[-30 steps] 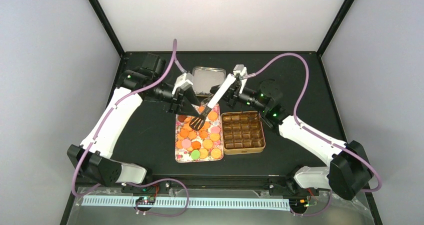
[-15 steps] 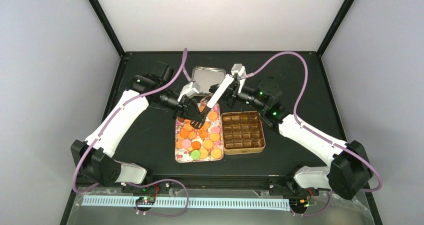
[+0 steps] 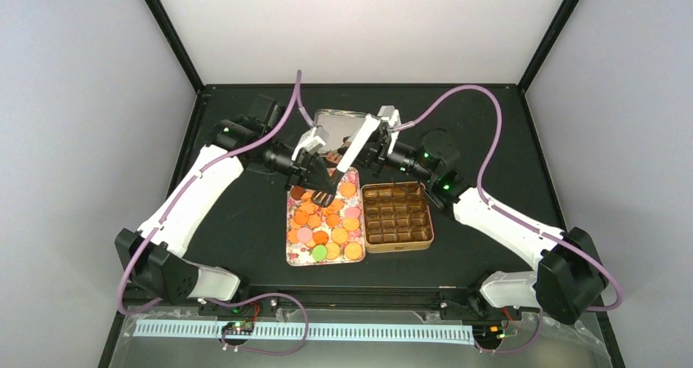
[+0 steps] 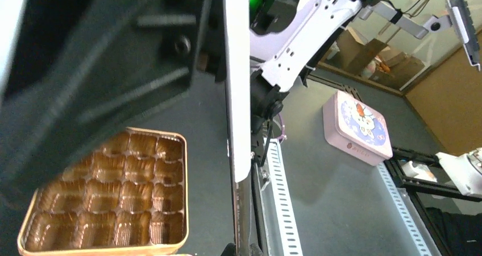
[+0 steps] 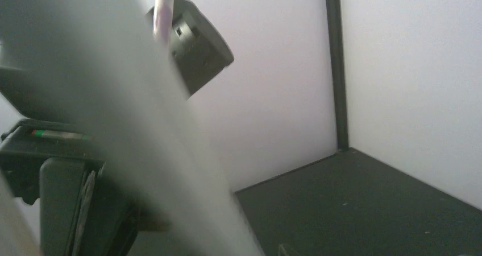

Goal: Pack the cookies
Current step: Pass from the right arm to the left, then pass from the left arm to the right

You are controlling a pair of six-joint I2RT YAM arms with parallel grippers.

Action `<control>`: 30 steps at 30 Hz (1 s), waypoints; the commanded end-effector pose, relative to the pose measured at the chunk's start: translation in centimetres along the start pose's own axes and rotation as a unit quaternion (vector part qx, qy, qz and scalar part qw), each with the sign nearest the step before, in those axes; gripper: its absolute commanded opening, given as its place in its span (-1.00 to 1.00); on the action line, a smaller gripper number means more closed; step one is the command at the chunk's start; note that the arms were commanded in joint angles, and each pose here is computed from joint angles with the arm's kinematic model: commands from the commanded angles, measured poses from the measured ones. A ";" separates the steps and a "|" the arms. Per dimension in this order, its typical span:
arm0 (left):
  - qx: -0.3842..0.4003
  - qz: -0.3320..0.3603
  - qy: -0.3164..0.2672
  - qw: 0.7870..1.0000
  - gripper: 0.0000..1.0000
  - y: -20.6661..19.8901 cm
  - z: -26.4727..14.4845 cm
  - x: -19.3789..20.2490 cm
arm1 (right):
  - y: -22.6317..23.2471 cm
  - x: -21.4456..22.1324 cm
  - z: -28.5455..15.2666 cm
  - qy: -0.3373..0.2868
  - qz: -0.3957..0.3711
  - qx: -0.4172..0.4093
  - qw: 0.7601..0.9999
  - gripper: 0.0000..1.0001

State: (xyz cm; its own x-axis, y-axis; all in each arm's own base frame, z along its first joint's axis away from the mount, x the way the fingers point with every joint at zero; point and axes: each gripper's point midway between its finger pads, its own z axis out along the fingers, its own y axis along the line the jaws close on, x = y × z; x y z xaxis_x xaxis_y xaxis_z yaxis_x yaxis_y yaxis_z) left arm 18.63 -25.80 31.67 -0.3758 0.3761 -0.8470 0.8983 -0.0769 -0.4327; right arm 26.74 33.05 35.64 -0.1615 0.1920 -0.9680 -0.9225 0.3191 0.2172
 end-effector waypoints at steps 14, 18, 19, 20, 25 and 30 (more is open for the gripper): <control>0.016 0.047 -0.037 0.998 -0.97 -1.8 -0.8 -3.0 | 1.9 -4.2 -4.9 0.026 0.013 -0.019 0.999 0.99; -0.001 0.062 -0.009 0.998 -0.97 -1.3 -0.7 -1.8 | 4.4 -5.7 -5.7 0.044 -0.047 -0.059 0.996 0.99; -0.004 0.065 -0.002 0.998 -0.97 -1.2 -0.7 -1.4 | 5.2 -5.6 -5.8 0.058 -0.064 -0.084 0.993 0.99; -0.004 0.068 0.005 0.998 -0.97 -1.2 -0.7 -1.1 | 5.8 -5.2 -5.8 0.079 -0.070 -0.104 0.989 0.99; -0.009 0.088 0.029 0.996 -0.97 -1.3 -0.7 -0.2 | 6.4 -4.0 -4.9 0.154 -0.071 -0.166 0.971 0.92; -0.020 0.109 0.037 0.993 -0.97 -1.5 -1.0 0.0 | 6.0 -3.5 -3.6 0.173 -0.022 -0.197 0.965 0.92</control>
State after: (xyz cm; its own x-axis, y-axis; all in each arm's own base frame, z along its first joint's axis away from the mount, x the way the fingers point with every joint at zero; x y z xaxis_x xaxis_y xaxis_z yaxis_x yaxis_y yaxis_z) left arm 17.99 -25.03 31.35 -0.2655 0.4302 -0.8628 0.9383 -0.0903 -0.3337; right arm 21.16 30.44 42.28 -0.0509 -0.0788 -0.9956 -0.9984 0.0265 0.0490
